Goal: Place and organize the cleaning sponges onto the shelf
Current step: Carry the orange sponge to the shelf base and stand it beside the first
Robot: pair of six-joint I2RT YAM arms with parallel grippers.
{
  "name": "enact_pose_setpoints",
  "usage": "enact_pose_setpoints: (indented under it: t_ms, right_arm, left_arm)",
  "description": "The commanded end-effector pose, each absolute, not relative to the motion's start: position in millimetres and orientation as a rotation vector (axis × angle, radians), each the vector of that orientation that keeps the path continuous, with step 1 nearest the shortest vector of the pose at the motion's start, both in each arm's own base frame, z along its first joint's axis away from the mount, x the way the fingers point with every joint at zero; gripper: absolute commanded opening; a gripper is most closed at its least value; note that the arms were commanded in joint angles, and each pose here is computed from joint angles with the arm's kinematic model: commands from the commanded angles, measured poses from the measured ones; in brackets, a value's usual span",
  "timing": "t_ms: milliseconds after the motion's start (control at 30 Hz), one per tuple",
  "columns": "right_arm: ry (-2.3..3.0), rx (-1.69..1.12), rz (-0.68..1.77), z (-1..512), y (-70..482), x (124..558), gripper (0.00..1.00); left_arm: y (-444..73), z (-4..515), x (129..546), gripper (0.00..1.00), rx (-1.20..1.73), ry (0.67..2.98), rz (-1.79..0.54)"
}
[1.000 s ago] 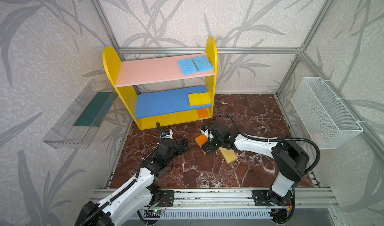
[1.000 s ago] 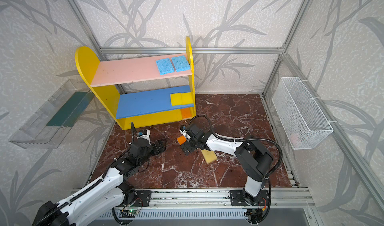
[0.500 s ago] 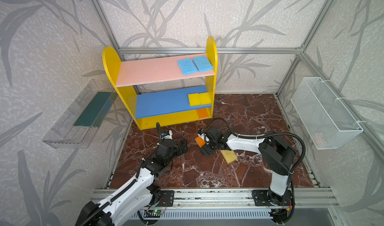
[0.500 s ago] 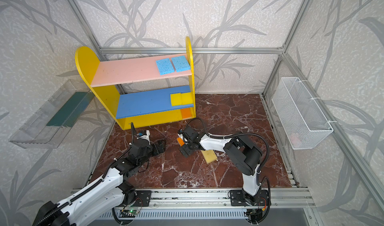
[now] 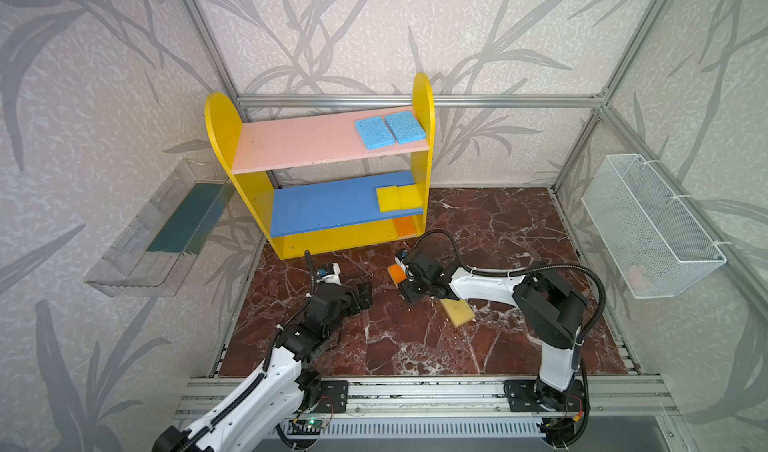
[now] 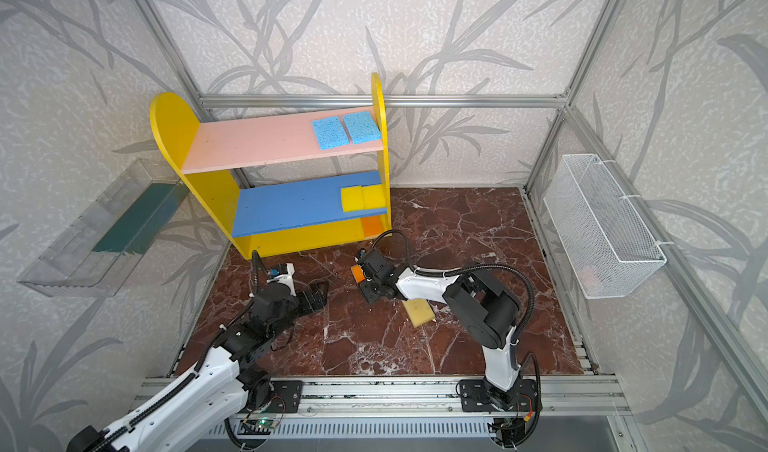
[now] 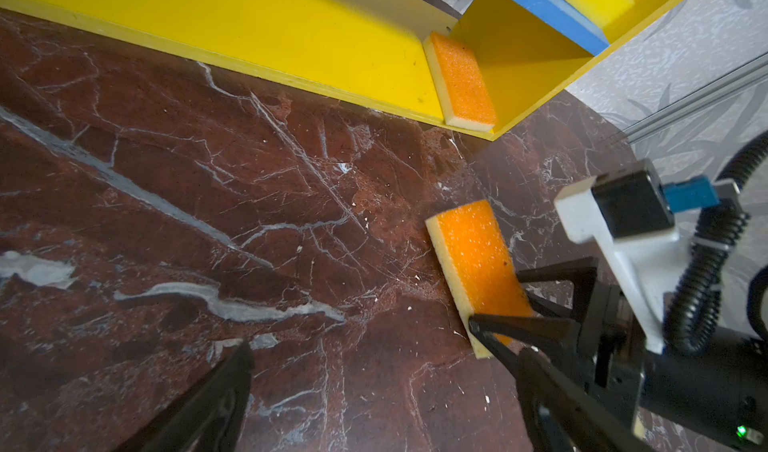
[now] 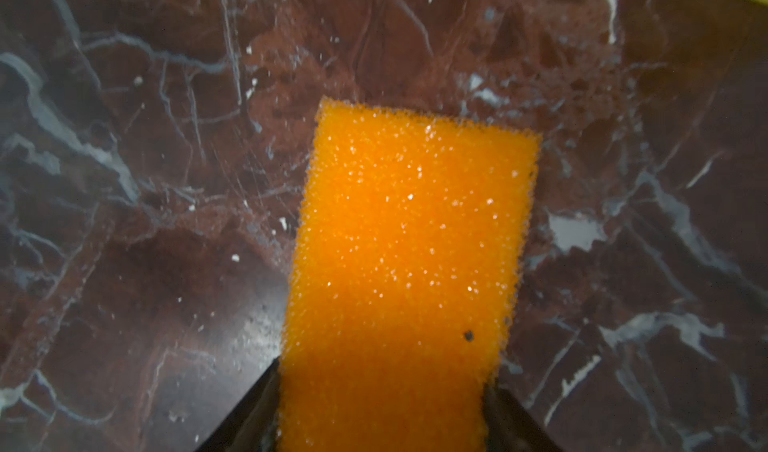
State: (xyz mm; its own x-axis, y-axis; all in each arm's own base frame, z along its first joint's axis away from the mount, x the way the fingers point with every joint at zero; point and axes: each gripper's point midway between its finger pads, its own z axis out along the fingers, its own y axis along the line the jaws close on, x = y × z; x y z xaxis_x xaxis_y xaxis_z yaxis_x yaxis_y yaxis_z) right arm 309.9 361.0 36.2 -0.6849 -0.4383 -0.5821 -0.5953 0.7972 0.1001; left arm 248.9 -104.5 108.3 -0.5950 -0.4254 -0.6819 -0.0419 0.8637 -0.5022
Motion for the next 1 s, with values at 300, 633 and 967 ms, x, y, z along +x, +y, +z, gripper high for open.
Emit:
enact_pose_setpoints:
  t_ms: [300, 633, 967]
  right_arm:
    - [2.238, -0.490, 0.399, 65.7, 418.3, 391.6, 0.64]
    - [2.208, -0.415, 0.358, 61.9, 432.7, 437.2, 0.77]
    - [2.170, -0.443, 0.465, 83.3, 432.5, 430.9, 0.93]
  left_arm:
    - [-103.3, 81.6, 227.2, 0.99, -0.367, 2.213, -0.620]
    - [-103.2, 83.1, 222.6, 0.98, -0.340, 2.225, -0.618]
    - [-101.1, 82.1, 223.5, 0.97, -0.359, 2.223, -0.610]
